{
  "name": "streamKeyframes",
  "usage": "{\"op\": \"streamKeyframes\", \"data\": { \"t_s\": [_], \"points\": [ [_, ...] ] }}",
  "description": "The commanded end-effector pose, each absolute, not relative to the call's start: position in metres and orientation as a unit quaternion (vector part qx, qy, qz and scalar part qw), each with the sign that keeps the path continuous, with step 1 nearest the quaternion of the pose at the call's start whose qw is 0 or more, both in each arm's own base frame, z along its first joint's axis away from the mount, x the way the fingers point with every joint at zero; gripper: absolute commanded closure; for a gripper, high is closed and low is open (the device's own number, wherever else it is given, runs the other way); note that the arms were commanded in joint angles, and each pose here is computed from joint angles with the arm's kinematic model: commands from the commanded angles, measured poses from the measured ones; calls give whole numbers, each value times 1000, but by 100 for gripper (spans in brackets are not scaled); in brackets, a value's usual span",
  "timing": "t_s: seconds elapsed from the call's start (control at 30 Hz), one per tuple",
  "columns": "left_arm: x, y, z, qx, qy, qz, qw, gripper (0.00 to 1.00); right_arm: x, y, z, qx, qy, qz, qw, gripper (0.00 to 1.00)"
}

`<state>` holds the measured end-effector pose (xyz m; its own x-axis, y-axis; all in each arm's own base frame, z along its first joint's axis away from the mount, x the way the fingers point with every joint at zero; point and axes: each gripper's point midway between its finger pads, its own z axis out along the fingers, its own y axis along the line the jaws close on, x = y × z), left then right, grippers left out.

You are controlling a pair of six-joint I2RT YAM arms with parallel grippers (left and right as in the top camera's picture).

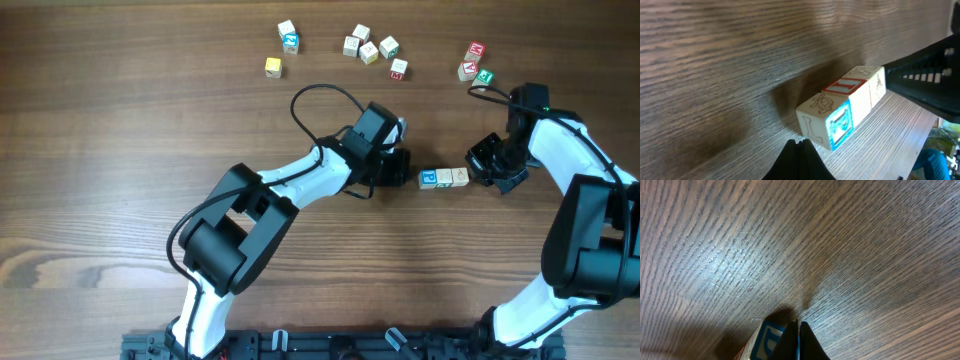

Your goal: Form a horizontal line

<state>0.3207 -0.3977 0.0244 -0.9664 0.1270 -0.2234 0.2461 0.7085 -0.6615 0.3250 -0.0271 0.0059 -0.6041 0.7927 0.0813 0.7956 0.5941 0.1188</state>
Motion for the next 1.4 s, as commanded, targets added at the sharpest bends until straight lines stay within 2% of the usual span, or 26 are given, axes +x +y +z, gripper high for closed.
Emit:
{"op": "streamKeyframes", "data": {
  "t_s": [0.0,0.43,1.37],
  "points": [
    [317,-405,23,107,920,-368,85,94,325,-24,2,-440,-895,-78,17,96],
    [315,-403,2,98,929,-347,78,95,325,-24,2,-440,-894,-78,18,96],
    [314,-416,7,106,924,-353,100,92,326,-14,4,-427,-898,-106,26,96]
  ]
}}
